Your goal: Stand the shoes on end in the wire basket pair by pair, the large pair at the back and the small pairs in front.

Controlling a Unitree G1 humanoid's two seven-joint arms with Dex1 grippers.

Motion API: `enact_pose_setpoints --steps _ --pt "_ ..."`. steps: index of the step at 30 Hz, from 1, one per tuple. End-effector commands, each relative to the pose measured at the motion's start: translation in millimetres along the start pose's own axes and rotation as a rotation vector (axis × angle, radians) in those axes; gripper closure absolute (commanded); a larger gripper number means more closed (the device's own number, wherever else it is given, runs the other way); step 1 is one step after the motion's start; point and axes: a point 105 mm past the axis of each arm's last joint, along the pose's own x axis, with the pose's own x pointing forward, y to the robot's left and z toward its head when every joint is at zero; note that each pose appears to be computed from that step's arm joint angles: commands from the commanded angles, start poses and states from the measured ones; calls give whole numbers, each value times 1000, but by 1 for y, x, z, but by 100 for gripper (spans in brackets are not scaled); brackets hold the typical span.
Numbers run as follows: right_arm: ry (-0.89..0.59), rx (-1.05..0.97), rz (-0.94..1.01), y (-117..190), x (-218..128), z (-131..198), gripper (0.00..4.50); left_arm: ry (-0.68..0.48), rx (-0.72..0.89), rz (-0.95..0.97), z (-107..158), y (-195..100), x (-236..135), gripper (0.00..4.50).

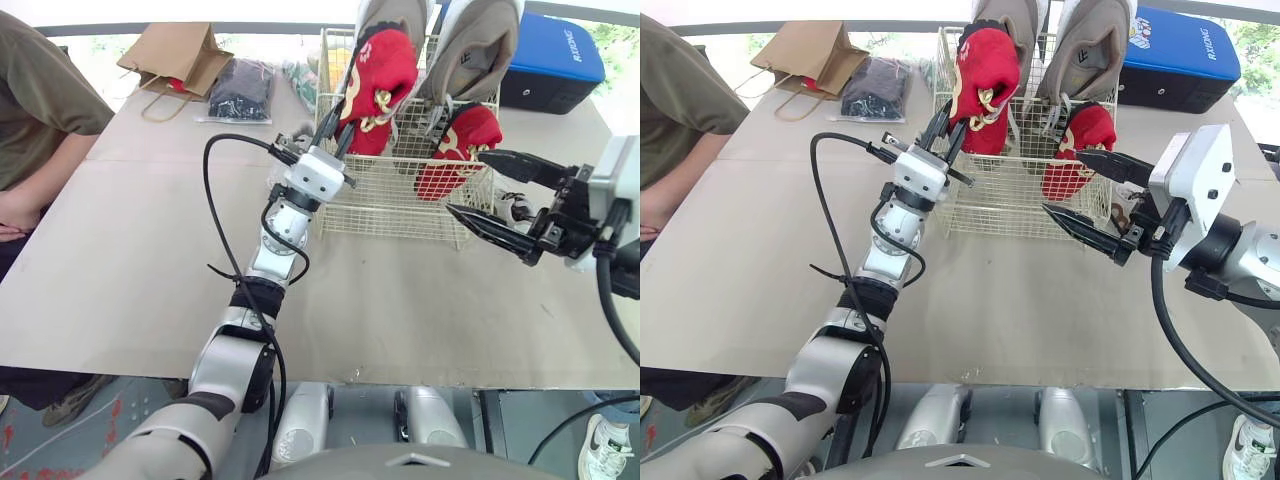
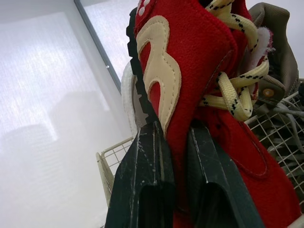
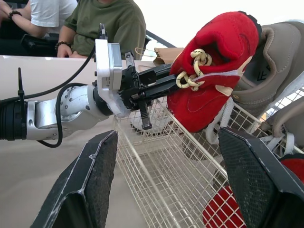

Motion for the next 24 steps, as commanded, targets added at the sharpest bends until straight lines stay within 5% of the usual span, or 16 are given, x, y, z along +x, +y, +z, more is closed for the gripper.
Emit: enact_pose_setpoints --steps 1,15,16,20,22,24 --pt "-32 -44 -17 2 -6 8 128 174 -205 -27 -31 -18 -25 439" --pt "-54 -33 -22 6 -1 4 128 352 -374 -219 -54 -31 -58 439" --pt "-56 -33 -21 6 -1 4 128 356 -391 -222 -54 -32 -60 340" --pt "-62 -32 -18 7 0 3 128 360 -442 -226 -49 -28 -68 180" --pt "-65 -33 -17 7 0 3 128 353 -451 -230 -43 -21 -73 117" --pt "-66 -32 -17 6 0 2 128 339 -460 -240 -36 -13 -74 117"
